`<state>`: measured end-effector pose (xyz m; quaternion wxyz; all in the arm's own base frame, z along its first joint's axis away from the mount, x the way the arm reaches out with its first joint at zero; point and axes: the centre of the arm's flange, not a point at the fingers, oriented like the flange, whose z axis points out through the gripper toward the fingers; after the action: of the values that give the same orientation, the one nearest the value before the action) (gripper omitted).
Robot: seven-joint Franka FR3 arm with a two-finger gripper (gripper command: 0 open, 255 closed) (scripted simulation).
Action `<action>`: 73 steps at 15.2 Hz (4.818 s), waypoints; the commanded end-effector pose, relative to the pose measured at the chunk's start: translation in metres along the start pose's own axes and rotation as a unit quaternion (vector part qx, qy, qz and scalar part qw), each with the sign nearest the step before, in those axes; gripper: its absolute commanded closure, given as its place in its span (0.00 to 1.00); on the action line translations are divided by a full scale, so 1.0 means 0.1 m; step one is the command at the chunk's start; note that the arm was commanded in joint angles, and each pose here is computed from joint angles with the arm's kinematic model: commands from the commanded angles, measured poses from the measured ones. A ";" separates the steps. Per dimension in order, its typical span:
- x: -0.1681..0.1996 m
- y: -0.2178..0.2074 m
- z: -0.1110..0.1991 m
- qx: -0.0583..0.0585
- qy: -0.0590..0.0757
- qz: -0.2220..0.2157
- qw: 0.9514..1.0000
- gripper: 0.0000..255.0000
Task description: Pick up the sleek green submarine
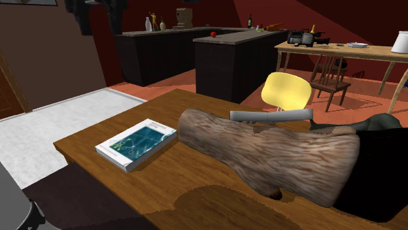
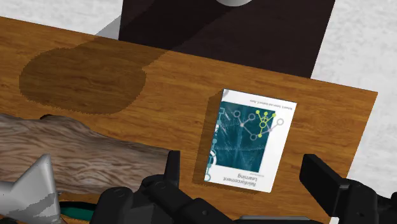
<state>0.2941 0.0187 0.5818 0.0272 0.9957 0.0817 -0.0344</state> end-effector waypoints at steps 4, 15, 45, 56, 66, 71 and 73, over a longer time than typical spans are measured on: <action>0.17 0.28 0.20 -0.006 -0.005 -0.045 0.999 0.00; 1.00 1.18 0.93 -0.026 -0.021 -0.210 0.977 0.00; 3.80 2.05 2.89 -0.073 -0.059 -0.582 0.808 0.00; 3.82 2.04 3.19 -0.073 -0.059 -0.582 0.808 1.00; 3.80 2.05 2.97 -0.073 -0.059 -0.582 0.808 1.00; 3.79 2.06 2.71 -0.073 -0.059 -0.582 0.808 1.00; 3.78 2.06 2.60 -0.073 -0.059 -0.582 0.808 1.00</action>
<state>0.6838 -0.1392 0.2977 0.0790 0.7529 0.6461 -0.0967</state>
